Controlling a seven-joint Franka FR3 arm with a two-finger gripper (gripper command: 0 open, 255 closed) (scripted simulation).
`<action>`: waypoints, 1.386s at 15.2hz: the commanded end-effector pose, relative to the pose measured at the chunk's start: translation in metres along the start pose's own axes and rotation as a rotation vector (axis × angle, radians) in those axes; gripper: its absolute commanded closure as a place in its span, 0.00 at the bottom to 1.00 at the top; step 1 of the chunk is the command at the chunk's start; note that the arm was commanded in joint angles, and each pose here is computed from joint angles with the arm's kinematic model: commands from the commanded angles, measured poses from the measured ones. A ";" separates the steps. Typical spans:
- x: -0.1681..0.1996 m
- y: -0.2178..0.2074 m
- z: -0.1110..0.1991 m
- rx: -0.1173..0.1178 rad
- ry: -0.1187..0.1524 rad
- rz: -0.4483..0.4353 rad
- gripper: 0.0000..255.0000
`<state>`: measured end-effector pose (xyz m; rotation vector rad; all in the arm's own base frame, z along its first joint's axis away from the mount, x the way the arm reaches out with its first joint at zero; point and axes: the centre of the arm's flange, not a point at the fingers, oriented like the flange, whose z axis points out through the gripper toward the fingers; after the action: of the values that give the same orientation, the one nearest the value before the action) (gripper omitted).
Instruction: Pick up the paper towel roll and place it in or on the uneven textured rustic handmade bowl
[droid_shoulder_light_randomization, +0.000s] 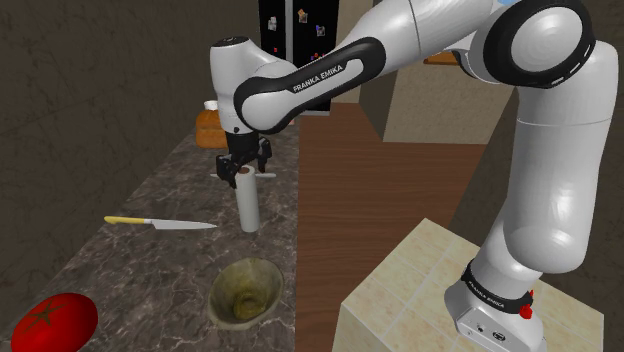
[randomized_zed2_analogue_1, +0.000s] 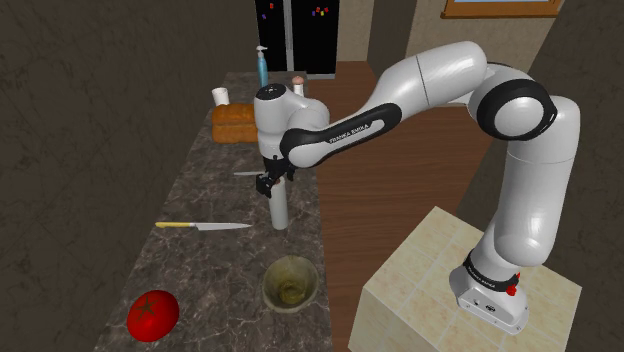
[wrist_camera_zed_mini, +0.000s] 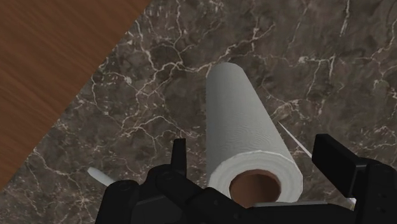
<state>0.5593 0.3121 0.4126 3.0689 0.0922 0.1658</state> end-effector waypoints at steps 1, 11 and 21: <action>0.000 0.000 0.000 0.000 0.000 0.000 0.00; 0.000 0.000 0.000 0.000 0.000 0.000 1.00; 0.004 0.003 -0.042 0.000 0.000 0.000 1.00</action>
<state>0.5578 0.3129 0.4493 3.0690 0.0923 0.1665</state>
